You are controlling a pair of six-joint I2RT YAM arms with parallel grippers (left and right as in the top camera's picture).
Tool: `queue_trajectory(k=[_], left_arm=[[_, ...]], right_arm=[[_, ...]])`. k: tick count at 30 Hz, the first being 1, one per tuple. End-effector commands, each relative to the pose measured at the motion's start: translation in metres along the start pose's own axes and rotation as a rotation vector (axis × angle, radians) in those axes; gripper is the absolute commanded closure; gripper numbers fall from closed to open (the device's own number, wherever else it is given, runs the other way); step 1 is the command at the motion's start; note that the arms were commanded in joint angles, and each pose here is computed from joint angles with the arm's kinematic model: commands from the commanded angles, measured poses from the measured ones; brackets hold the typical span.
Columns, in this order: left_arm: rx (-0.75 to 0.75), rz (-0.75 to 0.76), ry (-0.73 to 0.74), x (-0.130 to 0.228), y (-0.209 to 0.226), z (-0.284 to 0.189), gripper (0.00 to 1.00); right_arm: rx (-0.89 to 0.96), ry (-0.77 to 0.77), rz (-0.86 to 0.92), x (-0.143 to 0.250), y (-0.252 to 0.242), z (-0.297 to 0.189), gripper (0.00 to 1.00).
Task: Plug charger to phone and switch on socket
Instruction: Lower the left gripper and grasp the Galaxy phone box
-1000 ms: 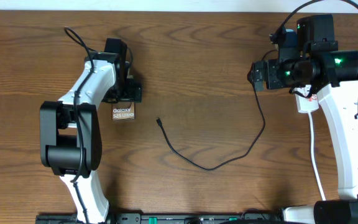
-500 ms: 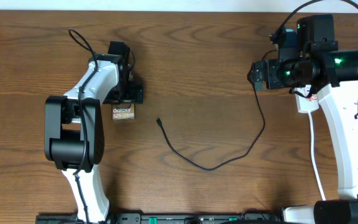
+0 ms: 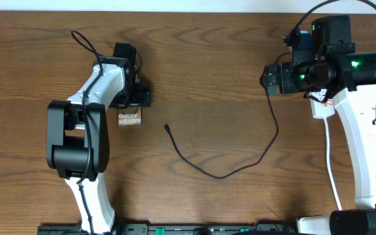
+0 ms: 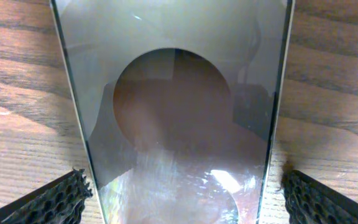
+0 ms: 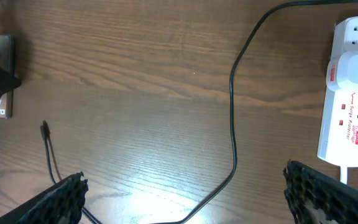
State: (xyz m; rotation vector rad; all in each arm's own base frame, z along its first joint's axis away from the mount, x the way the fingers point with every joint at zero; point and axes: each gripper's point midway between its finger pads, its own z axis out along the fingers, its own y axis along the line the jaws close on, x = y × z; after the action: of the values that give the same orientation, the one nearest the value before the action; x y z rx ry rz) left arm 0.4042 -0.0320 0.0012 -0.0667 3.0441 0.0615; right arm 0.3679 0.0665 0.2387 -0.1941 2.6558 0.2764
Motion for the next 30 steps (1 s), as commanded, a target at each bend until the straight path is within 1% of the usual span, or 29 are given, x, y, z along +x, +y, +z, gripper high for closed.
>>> queue_trajectory(k=[1,4,7,10,17,25,30], left_arm=[[0.011,-0.012,0.047,0.014,-0.001,0.013,0.02],[0.059,-0.013,0.051,0.015,-0.010,0.013,0.02],[0.076,-0.013,0.052,0.015,-0.013,0.013,0.02],[0.076,-0.013,0.054,0.015,-0.012,0.013,0.00],[0.077,-0.014,0.055,0.015,-0.013,0.013,0.05],[0.086,-0.052,0.058,0.016,-0.019,0.013,0.06],[0.088,-0.025,0.058,0.018,-0.029,0.012,0.07]], right_arm=[[-0.004,-0.021,0.013,-0.005,0.000,-0.007,0.01],[-0.004,-0.022,0.013,-0.005,0.000,-0.007,0.01],[-0.003,-0.021,0.010,-0.005,0.000,-0.007,0.01],[-0.003,-0.020,0.010,-0.005,0.000,-0.007,0.01],[-0.003,-0.021,0.010,-0.005,0.000,-0.007,0.01],[-0.004,-0.021,0.010,-0.005,0.000,-0.007,0.01],[-0.004,-0.021,0.010,-0.005,0.000,-0.007,0.01]])
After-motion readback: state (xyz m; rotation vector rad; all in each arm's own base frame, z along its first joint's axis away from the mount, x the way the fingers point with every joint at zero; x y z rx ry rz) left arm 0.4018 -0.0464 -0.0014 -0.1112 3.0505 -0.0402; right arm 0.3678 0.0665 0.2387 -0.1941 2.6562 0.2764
